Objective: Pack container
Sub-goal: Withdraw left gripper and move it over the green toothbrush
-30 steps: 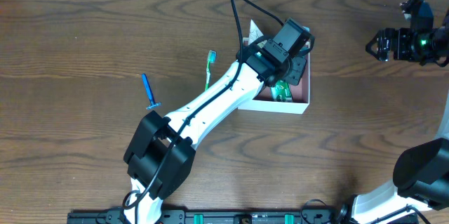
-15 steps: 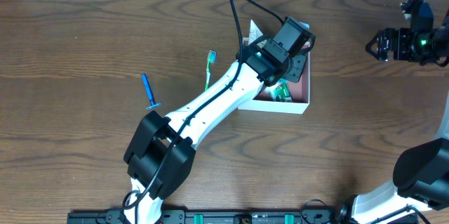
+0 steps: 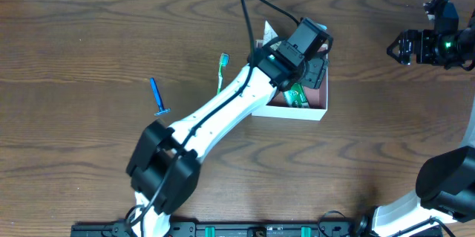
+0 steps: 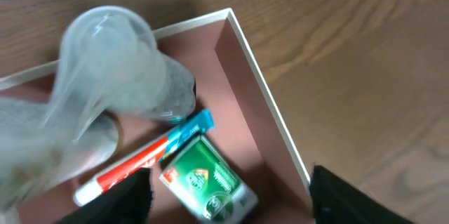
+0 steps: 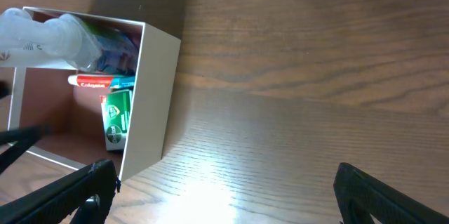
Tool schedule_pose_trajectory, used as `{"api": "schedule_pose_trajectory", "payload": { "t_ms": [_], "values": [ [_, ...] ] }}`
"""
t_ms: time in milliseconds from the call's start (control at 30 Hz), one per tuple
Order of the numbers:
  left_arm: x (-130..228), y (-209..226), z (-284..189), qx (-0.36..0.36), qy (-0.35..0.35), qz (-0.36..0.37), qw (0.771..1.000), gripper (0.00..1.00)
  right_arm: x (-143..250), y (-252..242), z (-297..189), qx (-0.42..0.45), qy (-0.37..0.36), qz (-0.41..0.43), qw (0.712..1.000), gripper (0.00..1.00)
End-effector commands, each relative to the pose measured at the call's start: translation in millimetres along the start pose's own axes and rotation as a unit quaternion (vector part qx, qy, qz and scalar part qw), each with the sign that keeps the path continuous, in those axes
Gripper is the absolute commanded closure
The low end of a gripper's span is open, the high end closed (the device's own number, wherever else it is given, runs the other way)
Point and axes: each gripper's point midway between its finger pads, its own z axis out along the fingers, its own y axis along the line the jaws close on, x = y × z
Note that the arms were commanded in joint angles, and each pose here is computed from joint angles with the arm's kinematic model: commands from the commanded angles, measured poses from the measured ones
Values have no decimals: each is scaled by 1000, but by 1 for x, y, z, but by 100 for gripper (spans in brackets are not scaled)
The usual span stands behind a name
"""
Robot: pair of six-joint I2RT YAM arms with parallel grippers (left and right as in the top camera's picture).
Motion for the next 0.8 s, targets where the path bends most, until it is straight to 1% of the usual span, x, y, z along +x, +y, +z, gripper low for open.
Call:
{"api": "schedule_pose_trajectory", "payload": {
  "t_ms": [0,33,67,100,233,300,367,500,600,667,767],
  "values": [
    [-28,-9,-78,19,-59,26,998,15,-1,5,0,-8,-2,2,1000,1],
    [-30,-7,-97,14,-69,25,997,6,-1,5,0,-8,-2,2,1000,1],
    [-31,-2,-114,2,-76,23,997,1,-1,5,0,-8,-2,2,1000,1],
    [-30,7,-134,-17,-84,20,996,2,-1,5,0,-8,-2,2,1000,1],
    [-15,60,-201,-123,-95,0,988,2,-1,5,0,-8,-2,2,1000,1],
    [-3,82,-223,-158,-87,-9,984,2,-1,5,0,-8,-2,2,1000,1],
    [5,95,-235,-172,-77,-16,982,2,-1,5,0,-8,-2,2,1000,1],
    [16,125,-239,-205,-43,2,978,2,-1,5,0,-8,-2,2,1000,1],
    [24,155,-226,-231,-13,-23,973,2,-1,5,0,-8,-2,2,1000,1],
    [33,177,-211,-245,19,-44,968,2,-1,5,0,-8,-2,2,1000,1],
    [48,194,-186,-235,66,-70,967,2,-1,5,0,-8,-2,2,1000,1]
  ]
}}
